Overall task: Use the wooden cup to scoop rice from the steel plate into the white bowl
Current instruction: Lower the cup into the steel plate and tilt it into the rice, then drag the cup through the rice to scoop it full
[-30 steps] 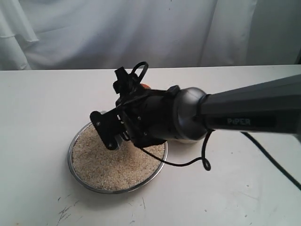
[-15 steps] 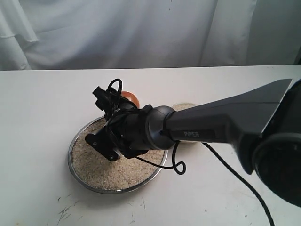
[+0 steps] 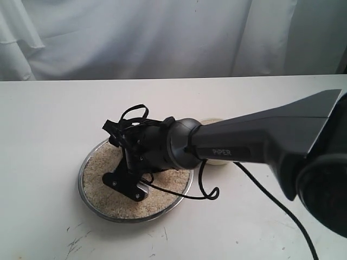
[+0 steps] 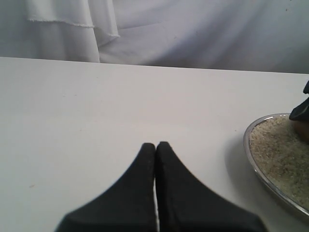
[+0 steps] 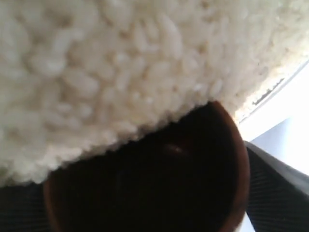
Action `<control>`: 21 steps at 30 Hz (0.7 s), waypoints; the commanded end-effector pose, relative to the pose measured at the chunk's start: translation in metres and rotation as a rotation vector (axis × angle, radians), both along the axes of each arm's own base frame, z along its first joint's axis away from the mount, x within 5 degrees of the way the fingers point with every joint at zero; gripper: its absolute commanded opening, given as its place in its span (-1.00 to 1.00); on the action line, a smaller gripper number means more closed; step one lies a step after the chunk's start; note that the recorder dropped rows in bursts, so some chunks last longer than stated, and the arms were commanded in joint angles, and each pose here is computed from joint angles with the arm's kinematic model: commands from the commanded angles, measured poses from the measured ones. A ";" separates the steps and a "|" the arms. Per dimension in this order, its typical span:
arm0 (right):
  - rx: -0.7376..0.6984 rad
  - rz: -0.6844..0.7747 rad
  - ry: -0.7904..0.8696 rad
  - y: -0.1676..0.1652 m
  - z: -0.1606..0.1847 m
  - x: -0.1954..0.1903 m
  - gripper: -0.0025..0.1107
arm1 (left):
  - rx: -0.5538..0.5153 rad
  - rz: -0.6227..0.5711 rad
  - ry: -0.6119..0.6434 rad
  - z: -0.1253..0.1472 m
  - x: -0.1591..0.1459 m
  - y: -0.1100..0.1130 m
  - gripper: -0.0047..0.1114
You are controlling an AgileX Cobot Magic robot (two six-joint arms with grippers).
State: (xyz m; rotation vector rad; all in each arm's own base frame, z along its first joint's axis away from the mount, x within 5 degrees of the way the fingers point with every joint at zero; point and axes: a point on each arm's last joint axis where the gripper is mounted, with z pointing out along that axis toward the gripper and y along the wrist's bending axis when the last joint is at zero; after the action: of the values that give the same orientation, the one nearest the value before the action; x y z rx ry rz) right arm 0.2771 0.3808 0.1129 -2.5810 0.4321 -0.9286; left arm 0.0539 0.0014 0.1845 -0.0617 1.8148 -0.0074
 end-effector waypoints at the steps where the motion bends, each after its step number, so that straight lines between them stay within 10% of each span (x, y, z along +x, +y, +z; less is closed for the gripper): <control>1: 0.010 -0.034 0.137 0.001 -0.016 -0.014 -0.96 | 0.002 -0.002 -0.013 0.000 0.000 0.000 -0.92; 21: 0.066 -0.186 0.361 0.000 -0.025 -0.031 -0.96 | 0.002 -0.002 -0.013 0.000 0.000 0.000 -0.92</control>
State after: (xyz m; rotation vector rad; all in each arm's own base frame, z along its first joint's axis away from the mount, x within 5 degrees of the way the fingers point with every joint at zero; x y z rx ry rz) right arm 0.2571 0.3833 0.1091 -2.6389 0.6634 -0.5981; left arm 0.0539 0.0014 0.1845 -0.0617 1.8148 -0.0074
